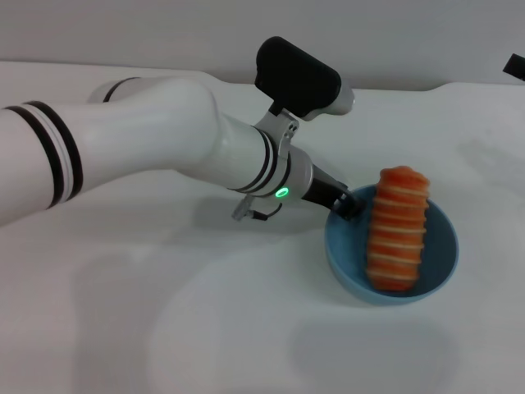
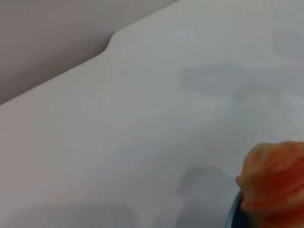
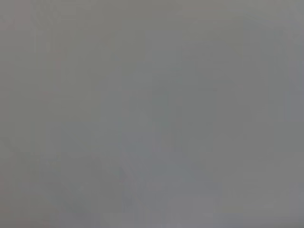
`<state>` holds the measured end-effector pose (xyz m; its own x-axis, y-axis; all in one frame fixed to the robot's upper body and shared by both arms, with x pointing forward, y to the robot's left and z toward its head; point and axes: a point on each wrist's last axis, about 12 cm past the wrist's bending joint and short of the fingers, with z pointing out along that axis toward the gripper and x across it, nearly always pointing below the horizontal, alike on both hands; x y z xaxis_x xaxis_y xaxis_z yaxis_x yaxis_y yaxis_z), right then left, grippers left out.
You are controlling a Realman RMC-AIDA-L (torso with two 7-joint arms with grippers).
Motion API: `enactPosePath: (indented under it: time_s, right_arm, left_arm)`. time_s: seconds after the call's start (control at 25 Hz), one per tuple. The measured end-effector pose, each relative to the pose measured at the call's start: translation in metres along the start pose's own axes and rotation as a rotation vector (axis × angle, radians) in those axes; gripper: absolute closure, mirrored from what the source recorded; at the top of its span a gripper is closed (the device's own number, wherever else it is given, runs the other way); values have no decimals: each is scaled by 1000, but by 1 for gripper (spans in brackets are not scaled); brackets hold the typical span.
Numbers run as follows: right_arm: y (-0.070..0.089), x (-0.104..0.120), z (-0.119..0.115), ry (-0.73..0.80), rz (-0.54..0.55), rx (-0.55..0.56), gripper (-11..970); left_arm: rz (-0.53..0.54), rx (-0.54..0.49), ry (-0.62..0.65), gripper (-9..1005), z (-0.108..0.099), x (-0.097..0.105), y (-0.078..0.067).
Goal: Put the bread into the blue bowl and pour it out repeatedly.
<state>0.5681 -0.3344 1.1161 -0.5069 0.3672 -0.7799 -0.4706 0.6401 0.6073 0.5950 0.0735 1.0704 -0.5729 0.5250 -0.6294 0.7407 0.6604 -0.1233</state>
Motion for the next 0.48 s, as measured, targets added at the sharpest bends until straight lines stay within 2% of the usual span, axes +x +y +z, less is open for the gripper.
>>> enactPosePath:
  time_s: [0.2, 0.24, 0.32, 0.48]
  right_arm:
    - [-3, -3, -3, -3, -24, 17, 486]
    - [-4, -3, -4, -5, -29, 24, 485]
    - [-6, -4, -5, -9, -32, 40, 482]
    - [-8, -4, -6, -11, -44, 55, 477]
  left_arm:
    - [-47, -1, -37, 686, -7, -3, 7]
    - [-93, -11, -98, 658, -16, -10, 17]
    - [-102, -23, -125, 455, -22, -13, 23]
    - [-127, -91, -211, 391, -50, -23, 49]
